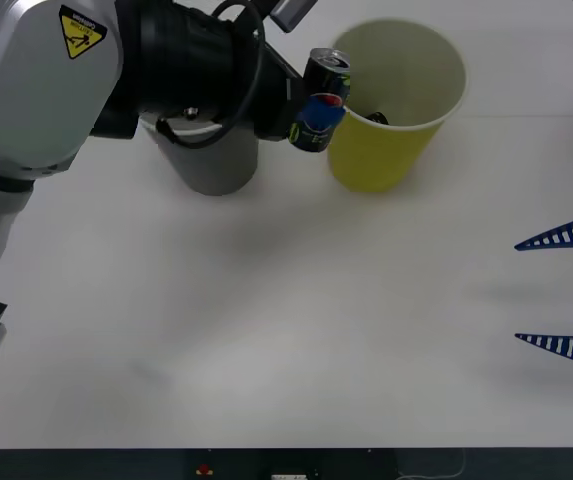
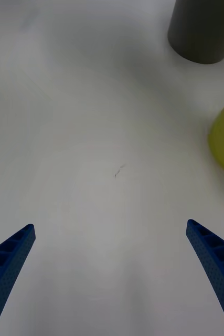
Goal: Put the can into the green bin and the plastic bottle into the gray bin
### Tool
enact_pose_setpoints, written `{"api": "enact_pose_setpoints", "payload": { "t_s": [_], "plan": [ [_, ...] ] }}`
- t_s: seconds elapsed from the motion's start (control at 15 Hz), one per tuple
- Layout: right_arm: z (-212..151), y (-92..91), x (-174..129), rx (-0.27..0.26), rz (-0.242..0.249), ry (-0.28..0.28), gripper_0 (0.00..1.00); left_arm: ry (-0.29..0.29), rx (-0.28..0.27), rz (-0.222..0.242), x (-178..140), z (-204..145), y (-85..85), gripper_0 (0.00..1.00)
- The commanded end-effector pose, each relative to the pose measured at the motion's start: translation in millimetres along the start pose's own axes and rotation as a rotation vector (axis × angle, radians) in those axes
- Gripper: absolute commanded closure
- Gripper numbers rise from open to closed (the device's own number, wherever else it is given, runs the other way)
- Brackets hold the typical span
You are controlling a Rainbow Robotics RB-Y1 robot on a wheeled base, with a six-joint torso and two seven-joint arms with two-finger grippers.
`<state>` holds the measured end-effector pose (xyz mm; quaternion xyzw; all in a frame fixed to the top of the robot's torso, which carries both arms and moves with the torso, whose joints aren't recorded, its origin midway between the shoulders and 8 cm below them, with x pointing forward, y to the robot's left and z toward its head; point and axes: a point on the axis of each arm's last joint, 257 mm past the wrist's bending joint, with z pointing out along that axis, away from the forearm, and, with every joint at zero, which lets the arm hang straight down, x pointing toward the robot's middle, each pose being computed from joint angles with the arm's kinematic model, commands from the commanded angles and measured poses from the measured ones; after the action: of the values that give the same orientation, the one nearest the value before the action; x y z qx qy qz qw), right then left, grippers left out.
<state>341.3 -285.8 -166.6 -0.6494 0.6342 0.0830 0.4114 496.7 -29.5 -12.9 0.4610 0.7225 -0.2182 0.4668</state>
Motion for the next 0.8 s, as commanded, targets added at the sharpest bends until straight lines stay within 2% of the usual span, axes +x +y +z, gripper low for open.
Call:
{"api": "enact_pose_setpoints", "payload": {
  "t_s": [0.07,0.47,0.8],
  "plan": [
    [0,0.0,0,0.0,0.0,0.0,0.0,0.005,-0.017,0.001,-24,14,11.3,1.0],
    [0,0.0,0,0.0,0.0,0.0,0.0,-0.017,-0.052,-0.029,-62,57,30.3,1.0],
    [0,0.0,0,0.0,0.0,0.0,0.0,-0.05,-0.081,-0.038,-79,96,33.9,1.0]
  ]
}}
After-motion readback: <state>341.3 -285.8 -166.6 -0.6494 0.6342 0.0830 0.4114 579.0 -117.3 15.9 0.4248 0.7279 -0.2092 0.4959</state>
